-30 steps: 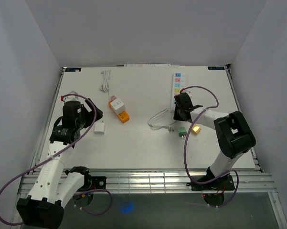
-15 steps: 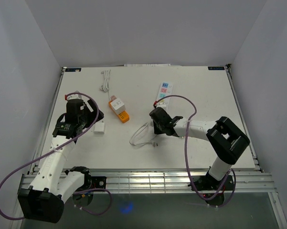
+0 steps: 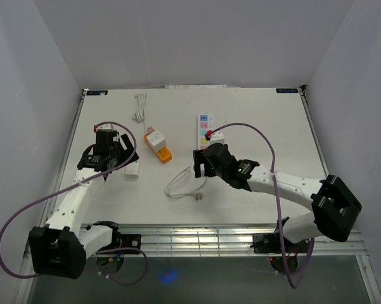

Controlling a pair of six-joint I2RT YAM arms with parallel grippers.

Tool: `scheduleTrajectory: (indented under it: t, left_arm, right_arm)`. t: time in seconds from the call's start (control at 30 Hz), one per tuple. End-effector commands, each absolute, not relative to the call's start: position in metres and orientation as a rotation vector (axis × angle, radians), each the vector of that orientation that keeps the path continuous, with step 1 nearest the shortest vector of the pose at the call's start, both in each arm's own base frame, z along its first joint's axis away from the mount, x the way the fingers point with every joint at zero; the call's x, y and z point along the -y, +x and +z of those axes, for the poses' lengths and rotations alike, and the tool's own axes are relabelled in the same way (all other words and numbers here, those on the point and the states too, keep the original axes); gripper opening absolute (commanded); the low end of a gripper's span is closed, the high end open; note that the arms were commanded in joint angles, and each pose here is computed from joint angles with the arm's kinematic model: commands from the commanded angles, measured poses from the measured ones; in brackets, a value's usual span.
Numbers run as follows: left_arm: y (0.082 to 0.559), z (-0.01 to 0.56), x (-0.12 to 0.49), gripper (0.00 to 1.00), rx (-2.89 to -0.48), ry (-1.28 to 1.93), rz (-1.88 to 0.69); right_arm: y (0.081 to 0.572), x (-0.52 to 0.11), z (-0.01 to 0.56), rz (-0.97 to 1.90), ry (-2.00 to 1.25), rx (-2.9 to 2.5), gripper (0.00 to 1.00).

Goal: Insert the plug

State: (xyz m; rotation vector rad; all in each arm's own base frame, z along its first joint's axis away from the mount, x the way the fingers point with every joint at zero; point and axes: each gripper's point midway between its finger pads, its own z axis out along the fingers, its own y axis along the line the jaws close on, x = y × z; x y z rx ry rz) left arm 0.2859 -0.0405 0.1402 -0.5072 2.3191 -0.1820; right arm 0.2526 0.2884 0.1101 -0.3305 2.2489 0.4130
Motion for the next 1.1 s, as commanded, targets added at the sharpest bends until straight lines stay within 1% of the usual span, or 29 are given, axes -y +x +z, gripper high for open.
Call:
scheduleTrajectory:
  t: [0.0, 0.07, 0.2, 0.3, 0.4, 0.67, 0.8, 0.83, 1.03, 1.07]
  left_arm:
    - [0.289, 0.138, 0.039, 0.92, -2.378, -0.448, -0.145]
    - [0.29, 0.131, 0.04, 0.95, -2.399, -0.415, -0.138]
    - [0.29, 0.12, 0.043, 0.97, -2.451, -0.279, -0.134]
    - [0.29, 0.107, 0.042, 0.97, -2.503, -0.281, -0.112]
    - [0.29, 0.095, 0.034, 0.96, -2.541, -0.305, -0.038]
    - [0.297, 0.066, 0.038, 0.9, -2.635, -0.289, -0.035]
    - [0.3, 0.057, 0.033, 0.88, -2.659, -0.308, 0.015]
    - [0.302, 0.054, 0.035, 0.84, -2.67, -0.307, 0.013]
    - [0.31, 0.043, 0.034, 0.72, -2.712, -0.295, 0.039]
    - [0.312, 0.042, 0.036, 0.62, -2.722, -0.288, 0.026]
  right_arm:
    - [0.265, -0.276, 0.127, 0.39, -0.327, -2.157, 0.87]
    - [0.268, -0.272, 0.134, 0.403, -0.327, -2.129, 0.9]
    - [0.271, -0.262, 0.132, 0.402, -0.337, -2.119, 0.89]
    - [0.274, -0.261, 0.134, 0.429, -0.341, -2.103, 0.89]
    - [0.273, -0.261, 0.134, 0.464, -0.358, -2.09, 0.89]
    - [0.272, -0.264, 0.13, 0.492, -0.402, -2.077, 0.89]
    - [0.271, -0.265, 0.125, 0.505, -0.415, -2.08, 0.88]
    - [0.272, -0.266, 0.126, 0.514, -0.416, -2.074, 0.88]
    - [0.27, -0.266, 0.124, 0.528, -0.416, -2.068, 0.87]
    - [0.271, -0.266, 0.125, 0.529, -0.414, -2.062, 0.87]
